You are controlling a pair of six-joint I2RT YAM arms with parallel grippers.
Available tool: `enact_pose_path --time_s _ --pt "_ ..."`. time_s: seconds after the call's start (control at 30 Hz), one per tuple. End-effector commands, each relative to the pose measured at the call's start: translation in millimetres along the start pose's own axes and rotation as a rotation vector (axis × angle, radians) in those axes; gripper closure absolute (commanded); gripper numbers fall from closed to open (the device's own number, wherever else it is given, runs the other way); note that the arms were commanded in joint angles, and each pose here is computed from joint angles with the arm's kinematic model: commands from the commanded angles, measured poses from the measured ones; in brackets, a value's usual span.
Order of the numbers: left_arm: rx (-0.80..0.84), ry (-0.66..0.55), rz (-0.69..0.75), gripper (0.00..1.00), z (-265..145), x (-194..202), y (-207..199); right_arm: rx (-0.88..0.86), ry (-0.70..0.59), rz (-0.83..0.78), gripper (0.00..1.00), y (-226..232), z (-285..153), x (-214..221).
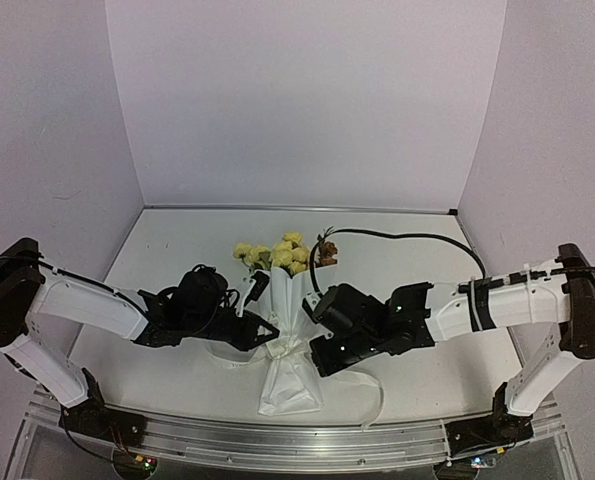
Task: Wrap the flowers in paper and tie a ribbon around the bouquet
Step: Cross the half-tied ribbon over the folded bouquet.
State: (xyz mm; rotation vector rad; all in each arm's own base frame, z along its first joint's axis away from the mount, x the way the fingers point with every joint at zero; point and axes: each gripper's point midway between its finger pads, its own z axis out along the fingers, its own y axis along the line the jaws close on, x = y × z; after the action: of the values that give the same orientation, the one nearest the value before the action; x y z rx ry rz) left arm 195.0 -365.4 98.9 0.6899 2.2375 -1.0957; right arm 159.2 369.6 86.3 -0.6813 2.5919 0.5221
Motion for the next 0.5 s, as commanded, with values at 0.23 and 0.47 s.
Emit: enact_pose_path --time_s 0.23,0.47 --pt "0.049 -0.062 0.067 1.00 -5 -23 -19 -0.143 0.052 0.268 1.00 38 7 -20" --pt "0.039 -0.069 0.084 1.00 -9 -23 -20 -0.199 0.060 0.445 1.00 33 30 -34"
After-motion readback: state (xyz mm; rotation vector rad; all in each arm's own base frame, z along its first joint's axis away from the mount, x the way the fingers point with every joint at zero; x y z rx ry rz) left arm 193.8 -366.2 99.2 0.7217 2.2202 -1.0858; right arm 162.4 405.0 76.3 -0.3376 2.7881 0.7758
